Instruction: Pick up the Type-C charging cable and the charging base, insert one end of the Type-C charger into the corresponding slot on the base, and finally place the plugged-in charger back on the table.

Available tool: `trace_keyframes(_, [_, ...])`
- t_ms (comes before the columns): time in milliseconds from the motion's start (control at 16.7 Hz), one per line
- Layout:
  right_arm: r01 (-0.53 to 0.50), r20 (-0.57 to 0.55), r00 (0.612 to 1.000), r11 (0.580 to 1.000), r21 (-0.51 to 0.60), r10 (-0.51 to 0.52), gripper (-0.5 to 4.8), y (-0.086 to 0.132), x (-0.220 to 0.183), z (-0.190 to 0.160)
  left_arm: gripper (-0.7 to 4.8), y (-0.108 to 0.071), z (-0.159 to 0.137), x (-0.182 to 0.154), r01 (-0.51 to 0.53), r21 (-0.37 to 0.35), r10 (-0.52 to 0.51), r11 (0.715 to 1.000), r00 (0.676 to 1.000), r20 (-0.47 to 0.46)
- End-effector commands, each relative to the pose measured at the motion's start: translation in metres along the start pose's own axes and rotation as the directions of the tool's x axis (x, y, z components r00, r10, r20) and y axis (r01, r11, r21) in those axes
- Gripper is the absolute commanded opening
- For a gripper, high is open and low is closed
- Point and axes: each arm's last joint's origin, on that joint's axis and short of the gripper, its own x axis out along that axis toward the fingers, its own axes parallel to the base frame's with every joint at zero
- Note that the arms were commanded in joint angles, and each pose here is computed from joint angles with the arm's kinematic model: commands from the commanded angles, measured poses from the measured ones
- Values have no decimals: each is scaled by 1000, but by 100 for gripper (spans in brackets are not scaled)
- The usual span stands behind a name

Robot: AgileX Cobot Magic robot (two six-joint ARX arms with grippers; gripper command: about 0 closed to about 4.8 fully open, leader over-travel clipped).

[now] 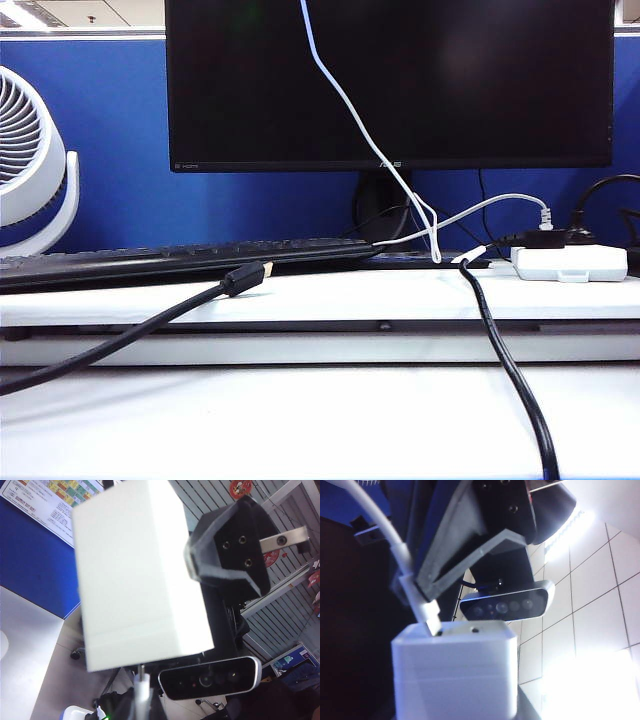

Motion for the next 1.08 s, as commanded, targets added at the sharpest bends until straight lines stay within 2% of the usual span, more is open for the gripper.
trace_keyframes(60, [4,6,1000,1000,0,-4,-1,-3,-3,1,-6,-5,1,-1,9,25,-9,1000,1000,3])
trace_keyframes(300, [-9,11,1000,1000,8,9,-1,-2,-3,2,-6,-5,1,-2,8,26,-8,1000,1000,4])
trace_keyframes(540, [-67,23,997,997,-25,67,-1,5,-5,2,-6,-4,2,-6,-1,20,1,1000,1000,12])
trace_keyframes(900, [15,8,1000,999,-37,-15,-1,-5,-7,-1,-6,-3,2,-6,-1,21,1,1000,1000,12])
trace_keyframes(1080, [25,51,998,999,-32,-23,-1,-4,-7,0,-6,-4,2,-6,-1,21,1,1000,1000,12])
